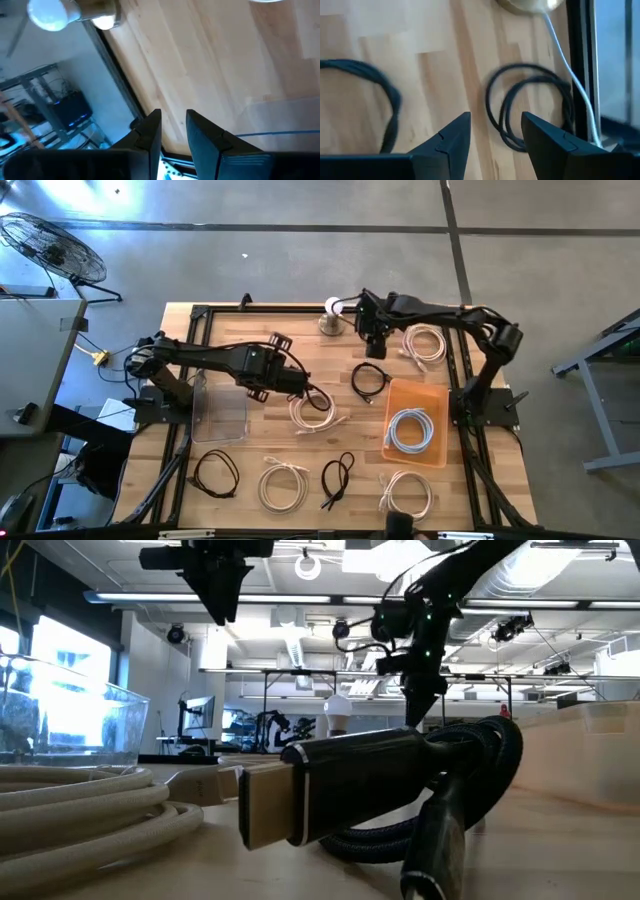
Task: Pick & Place USB Port
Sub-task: Put the black USB cable into the transparent bin
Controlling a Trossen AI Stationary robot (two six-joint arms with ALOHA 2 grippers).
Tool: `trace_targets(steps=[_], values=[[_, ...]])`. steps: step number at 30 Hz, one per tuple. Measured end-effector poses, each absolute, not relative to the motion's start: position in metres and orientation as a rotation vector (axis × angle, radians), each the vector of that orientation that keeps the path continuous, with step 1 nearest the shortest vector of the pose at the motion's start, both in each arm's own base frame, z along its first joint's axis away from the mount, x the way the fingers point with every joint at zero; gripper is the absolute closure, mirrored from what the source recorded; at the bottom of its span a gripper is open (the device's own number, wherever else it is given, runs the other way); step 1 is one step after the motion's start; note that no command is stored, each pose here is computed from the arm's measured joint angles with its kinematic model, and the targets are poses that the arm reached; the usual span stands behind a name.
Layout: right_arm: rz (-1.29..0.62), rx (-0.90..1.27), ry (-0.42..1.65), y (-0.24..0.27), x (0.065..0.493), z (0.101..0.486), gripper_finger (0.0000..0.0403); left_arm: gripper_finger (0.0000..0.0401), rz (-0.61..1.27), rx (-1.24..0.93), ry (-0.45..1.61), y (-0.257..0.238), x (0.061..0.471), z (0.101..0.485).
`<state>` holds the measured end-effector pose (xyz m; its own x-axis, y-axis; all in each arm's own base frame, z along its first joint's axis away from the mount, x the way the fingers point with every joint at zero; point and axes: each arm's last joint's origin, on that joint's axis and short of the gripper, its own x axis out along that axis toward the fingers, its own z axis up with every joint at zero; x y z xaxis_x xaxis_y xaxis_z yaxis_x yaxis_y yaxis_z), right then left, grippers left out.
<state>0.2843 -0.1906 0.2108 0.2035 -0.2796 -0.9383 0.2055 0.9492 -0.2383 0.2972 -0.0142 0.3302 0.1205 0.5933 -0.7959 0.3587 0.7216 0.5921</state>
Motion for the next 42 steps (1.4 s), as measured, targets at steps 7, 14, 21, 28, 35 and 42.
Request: trace_targets(steps=[7, 14, 21, 28, 35, 42], values=[[-0.521, 0.181, 1.280, -0.215, 0.272, 0.203, 0.0236, 0.0314, 0.264, 0.762, 1.505, 0.010, 0.300, 0.330], [-0.515, 0.257, 1.236, -0.218, 0.274, 0.199, 0.0236, 0.0314, 0.300, 0.666, 1.514, 0.034, 0.300, 0.330], [-0.492, 0.239, 1.273, -0.217, 0.287, 0.177, 0.0236, 0.0314, 0.293, 0.638, 1.514, 0.038, 0.300, 0.329], [-0.553, 0.150, 1.353, -0.220, 0.293, 0.157, 0.0236, 0.0314, 0.257, 0.632, 1.497, 0.037, 0.302, 0.329], [-0.590, 0.122, 1.343, -0.223, 0.294, 0.156, 0.0236, 0.0314, 0.262, 0.631, 1.478, 0.037, 0.304, 0.329], [-0.591, 0.121, 1.340, -0.223, 0.294, 0.156, 0.0236, 0.0314, 0.259, 0.629, 1.477, 0.037, 0.304, 0.329]])
